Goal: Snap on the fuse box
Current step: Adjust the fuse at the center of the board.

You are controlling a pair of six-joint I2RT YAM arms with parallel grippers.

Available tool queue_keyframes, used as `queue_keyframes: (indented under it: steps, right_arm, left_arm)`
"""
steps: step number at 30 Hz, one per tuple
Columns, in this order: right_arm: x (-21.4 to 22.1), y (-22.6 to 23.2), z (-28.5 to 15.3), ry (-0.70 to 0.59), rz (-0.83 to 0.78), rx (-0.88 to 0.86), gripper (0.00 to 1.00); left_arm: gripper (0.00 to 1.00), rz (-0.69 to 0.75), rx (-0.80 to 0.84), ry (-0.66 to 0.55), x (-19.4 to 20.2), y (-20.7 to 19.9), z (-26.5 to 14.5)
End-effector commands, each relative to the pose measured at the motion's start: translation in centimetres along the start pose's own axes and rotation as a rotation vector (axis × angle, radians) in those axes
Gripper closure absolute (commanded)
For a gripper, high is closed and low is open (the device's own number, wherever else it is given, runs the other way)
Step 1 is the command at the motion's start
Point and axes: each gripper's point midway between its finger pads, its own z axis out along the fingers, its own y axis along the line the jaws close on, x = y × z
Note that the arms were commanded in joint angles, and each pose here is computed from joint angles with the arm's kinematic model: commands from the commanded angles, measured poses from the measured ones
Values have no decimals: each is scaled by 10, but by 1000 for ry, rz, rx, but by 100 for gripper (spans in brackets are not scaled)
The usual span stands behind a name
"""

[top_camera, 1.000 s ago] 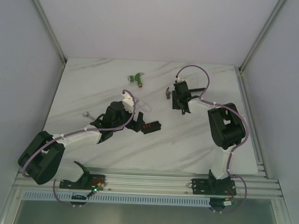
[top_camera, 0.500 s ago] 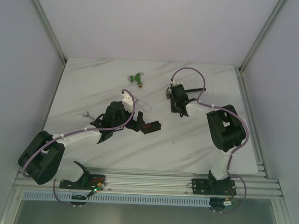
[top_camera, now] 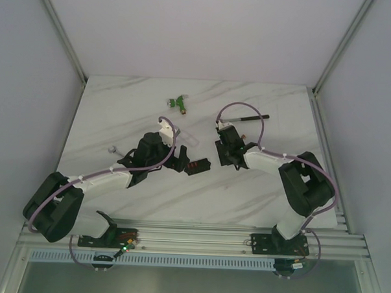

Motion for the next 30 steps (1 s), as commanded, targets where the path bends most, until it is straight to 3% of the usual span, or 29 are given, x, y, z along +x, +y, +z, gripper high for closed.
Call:
queue_keyframes:
  steps: [1,19,30]
  right_arm:
    - [16,-15,-4,36,-26,61,53]
    - [-1,-61,10,21,58,209,43]
    - [-13,-96,5,0,188,323,41]
  left_arm:
    - [0,-3,29,-51,-20,-6,-2]
    - [0,-3,8,-60,-18,-2,-9]
    - [0,-18,7,-54,-16,-2,-8]
